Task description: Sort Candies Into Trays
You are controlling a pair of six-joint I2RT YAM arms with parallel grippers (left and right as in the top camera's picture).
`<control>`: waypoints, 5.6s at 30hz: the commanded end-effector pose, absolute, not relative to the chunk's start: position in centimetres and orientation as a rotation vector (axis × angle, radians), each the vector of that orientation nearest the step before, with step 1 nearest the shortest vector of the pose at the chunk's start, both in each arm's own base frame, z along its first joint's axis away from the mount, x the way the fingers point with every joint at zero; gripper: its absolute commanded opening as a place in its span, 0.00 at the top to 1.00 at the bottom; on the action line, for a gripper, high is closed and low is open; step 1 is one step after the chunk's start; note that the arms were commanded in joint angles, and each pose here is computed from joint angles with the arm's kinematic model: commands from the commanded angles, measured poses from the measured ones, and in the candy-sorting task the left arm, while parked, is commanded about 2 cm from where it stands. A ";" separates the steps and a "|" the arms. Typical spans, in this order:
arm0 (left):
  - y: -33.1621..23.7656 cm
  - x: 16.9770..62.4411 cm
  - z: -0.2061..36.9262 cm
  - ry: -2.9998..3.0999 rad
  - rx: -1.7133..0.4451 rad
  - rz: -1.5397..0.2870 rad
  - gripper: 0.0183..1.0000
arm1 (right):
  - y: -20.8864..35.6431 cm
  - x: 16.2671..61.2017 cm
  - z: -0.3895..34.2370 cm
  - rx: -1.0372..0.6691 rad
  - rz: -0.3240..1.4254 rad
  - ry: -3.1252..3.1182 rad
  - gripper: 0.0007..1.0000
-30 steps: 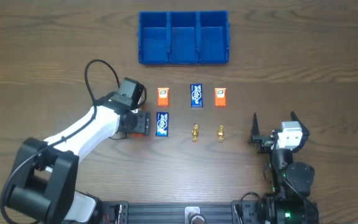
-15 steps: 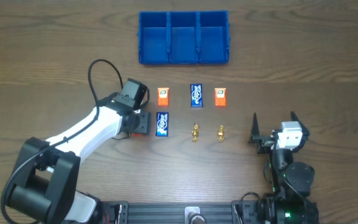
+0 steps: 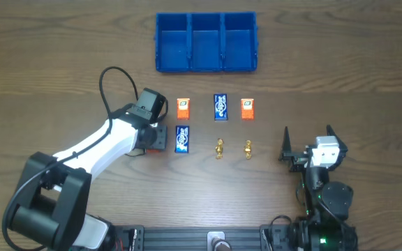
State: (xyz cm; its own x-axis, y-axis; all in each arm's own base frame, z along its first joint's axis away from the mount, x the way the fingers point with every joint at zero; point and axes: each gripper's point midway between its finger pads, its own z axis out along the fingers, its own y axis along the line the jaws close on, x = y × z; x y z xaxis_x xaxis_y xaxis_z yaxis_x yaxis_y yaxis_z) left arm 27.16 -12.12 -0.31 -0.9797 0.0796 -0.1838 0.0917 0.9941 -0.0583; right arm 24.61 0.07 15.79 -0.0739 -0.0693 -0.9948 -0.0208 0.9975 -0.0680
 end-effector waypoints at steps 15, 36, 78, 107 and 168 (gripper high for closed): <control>-15.5 38.6 19.4 2.587 -0.034 -0.116 0.70 | 0.3 24.6 15.7 -0.086 -0.043 1.644 0.00; -17.3 53.4 17.5 2.581 -0.069 -0.033 0.67 | 0.3 24.6 15.7 -0.086 -0.043 1.644 0.00; -21.3 37.0 5.4 2.820 -0.056 -0.057 0.30 | 0.3 24.6 15.7 -0.086 -0.043 1.644 0.00; -20.7 35.2 -0.1 2.907 -0.051 -0.042 0.50 | 0.3 24.6 15.7 -0.086 -0.043 1.644 0.00; -18.0 53.7 11.8 2.582 -0.040 -0.096 0.47 | 0.3 24.6 15.7 -0.086 -0.043 1.644 0.00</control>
State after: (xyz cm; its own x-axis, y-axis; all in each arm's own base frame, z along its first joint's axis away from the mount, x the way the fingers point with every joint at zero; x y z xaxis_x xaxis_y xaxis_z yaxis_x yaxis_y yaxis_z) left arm 53.49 -17.30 11.36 -0.8513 -0.0978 -0.5154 -0.0607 0.9942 -0.0885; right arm 24.61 0.07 15.80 -0.0736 -0.0693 -0.9949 -0.0208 0.9975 -0.0680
